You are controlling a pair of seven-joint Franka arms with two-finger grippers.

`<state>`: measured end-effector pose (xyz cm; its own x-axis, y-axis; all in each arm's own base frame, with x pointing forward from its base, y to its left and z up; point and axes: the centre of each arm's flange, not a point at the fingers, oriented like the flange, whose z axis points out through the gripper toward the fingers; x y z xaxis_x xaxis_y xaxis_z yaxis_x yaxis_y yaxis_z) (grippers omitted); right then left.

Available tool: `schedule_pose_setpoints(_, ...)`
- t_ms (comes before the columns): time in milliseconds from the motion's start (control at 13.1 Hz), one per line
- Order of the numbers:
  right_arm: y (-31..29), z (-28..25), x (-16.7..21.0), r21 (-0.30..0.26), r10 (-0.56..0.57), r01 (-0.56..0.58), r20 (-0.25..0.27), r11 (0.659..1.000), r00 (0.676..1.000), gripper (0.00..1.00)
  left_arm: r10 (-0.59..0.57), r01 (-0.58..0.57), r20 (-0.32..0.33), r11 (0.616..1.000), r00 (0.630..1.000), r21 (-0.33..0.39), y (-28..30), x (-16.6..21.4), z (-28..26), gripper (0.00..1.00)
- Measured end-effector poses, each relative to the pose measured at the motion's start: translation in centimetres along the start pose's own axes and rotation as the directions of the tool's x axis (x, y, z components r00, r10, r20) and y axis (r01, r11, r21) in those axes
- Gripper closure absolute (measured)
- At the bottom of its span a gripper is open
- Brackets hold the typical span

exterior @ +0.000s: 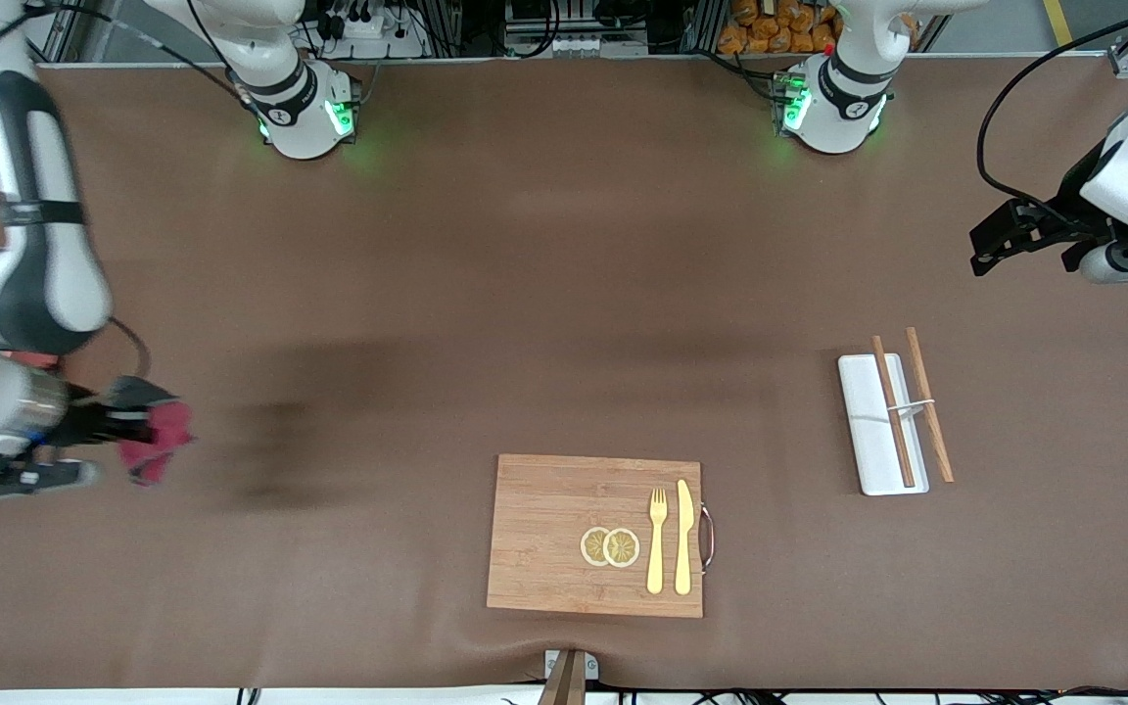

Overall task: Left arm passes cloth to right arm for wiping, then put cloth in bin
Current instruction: 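Carry the cloth with the right gripper over the pink bin, then open the right gripper to drop the cloth into the pink bin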

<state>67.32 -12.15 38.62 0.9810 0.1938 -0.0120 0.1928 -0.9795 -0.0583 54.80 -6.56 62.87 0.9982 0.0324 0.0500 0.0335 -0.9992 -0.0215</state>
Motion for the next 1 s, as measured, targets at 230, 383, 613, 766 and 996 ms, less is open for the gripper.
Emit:
schedule_pose_setpoints(230,10.2,-1.7,-4.7,-0.005,-0.09,0.09,-0.016,0.996,0.996,0.93,-0.001,0.001,0.011,1.0,1.0,0.001,0.0,-0.1,0.1,0.0)
schedule_pose_setpoints(383,14.6,-2.0,-7.5,-0.033,-0.15,0.15,-0.001,0.988,0.989,0.93,-0.001,0.001,0.012,1.0,1.0,0.001,-0.1,-0.1,0.1,0.0)
schedule_pose_setpoints(613,20.8,-2.3,-11.2,-0.087,-0.235,0.239,0.045,0.967,0.971,0.93,-0.001,0.0,0.012,1.0,1.0,0.001,0.0,-0.2,0.1,0.0)
schedule_pose_setpoints(766,25.2,0.2,-13.1,-0.12,-0.278,0.279,0.025,0.953,0.96,0.93,0.0,0.0,0.012,1.0,1.0,0.001,0.0,-0.2,0.1,0.0)
schedule_pose_setpoints(996,30.9,6.8,-15.4,-0.173,-0.315,0.308,-0.009,0.935,0.949,0.93,-0.001,0.001,0.012,1.0,1.0,0.001,-0.1,-0.2,0.1,0.0)
